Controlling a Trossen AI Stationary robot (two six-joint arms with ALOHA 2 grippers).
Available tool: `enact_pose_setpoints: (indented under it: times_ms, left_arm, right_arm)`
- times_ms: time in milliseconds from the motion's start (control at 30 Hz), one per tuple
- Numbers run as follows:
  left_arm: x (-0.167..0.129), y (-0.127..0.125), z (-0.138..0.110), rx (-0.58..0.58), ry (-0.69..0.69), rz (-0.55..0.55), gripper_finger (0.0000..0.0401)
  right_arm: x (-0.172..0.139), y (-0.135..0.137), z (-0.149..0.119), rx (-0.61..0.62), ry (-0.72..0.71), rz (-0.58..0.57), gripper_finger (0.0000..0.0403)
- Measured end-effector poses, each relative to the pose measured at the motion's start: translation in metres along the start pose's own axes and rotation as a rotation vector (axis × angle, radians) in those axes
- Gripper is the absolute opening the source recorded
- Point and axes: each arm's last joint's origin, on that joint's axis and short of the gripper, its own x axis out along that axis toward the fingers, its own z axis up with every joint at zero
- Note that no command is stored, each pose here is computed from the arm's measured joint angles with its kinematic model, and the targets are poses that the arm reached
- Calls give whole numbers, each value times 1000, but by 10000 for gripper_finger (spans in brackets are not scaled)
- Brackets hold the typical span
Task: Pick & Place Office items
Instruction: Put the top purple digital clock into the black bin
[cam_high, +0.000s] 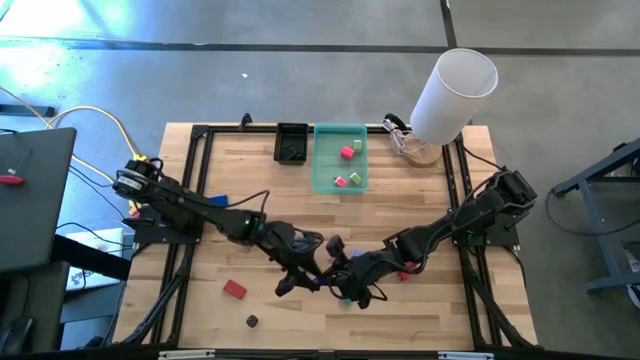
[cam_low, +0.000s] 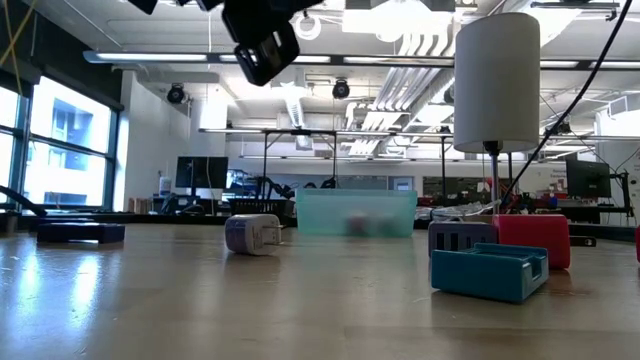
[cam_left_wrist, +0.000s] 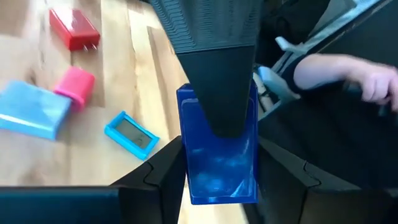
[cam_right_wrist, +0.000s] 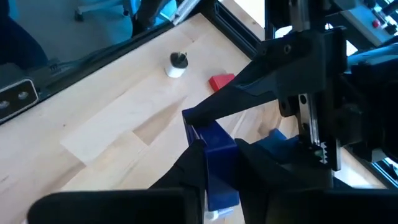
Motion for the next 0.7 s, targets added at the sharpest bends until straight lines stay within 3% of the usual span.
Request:
enact_pose_setpoints:
  times_ms: [333,700]
  left_arm:
    - [-5,15,8,53,-27,37,167]
    - [-3,8,4,64,-7,-5,169]
  right_arm:
    - [-4,13,0,6,94,-97,47]
    - [-3,11,-1,11,87,-88,47]
